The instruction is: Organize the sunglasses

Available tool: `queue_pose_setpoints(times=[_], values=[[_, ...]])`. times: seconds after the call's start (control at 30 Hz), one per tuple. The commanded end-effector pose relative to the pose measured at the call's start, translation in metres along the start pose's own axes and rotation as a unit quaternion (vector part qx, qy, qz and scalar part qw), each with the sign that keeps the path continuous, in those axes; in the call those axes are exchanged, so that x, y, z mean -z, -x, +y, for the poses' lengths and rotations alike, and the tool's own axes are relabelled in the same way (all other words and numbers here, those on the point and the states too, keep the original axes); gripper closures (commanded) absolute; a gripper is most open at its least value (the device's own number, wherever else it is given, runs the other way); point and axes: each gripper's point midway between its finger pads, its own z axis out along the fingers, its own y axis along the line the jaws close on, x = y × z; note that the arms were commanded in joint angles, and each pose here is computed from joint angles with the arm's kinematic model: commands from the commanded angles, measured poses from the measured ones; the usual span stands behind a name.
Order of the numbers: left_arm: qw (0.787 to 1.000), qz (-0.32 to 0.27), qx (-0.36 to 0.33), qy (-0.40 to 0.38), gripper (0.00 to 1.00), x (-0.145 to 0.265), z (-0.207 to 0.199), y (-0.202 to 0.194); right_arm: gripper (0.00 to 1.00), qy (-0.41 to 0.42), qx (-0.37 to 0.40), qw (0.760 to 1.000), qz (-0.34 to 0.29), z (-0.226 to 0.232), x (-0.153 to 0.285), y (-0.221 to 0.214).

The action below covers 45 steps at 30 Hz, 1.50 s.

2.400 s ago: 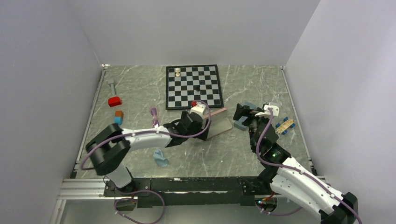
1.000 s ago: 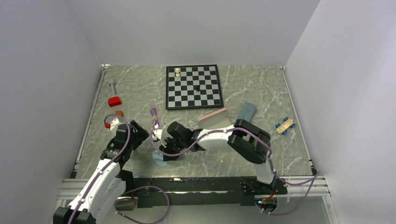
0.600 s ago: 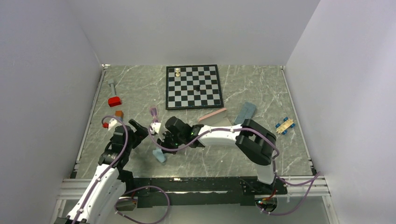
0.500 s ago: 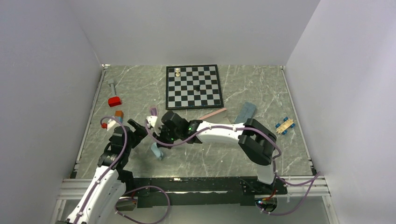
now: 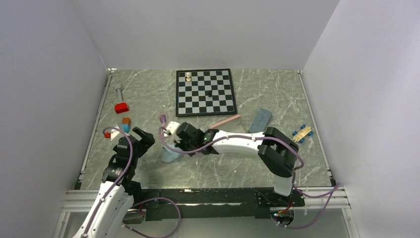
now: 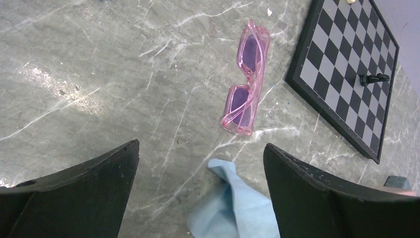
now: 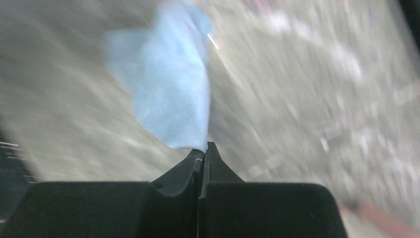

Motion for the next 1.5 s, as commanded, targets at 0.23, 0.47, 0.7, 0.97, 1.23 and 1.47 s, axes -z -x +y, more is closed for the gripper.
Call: queue_pose_setpoints(times=[0.23,0.47,0.7,0.97,1.23,1.47], values=[[0.992,0.083,-0.048,-0.085,0.01,-0.008,-0.035,-0.027,0.45,-0.189,0.029,0.976,0.1,-0.071,0.059,-0.073],[0.976,0.155,-0.072,-0.136,0.01,-0.011,-0.053,-0.053,0.36,-0.13,0.006,0.991,0.044,-0.049,0.064,-0.047],[0.963,0.208,-0.074,-0.157,0.04,-0.011,-0.051,-0.08,0.36,-0.105,-0.059,0.992,0.031,-0.041,0.056,-0.046],[0.939,0.287,-0.085,-0.167,0.18,0.007,-0.039,-0.119,0.36,-0.087,-0.157,0.983,0.028,-0.051,0.055,-0.061],[0.93,0.324,-0.134,-0.114,0.4,0.023,-0.026,-0.154,0.38,-0.07,-0.267,0.961,0.024,-0.069,0.063,-0.083],[0.928,0.325,-0.164,-0.076,0.53,0.027,-0.021,-0.167,0.39,-0.045,-0.268,0.962,0.009,-0.06,0.066,-0.082]])
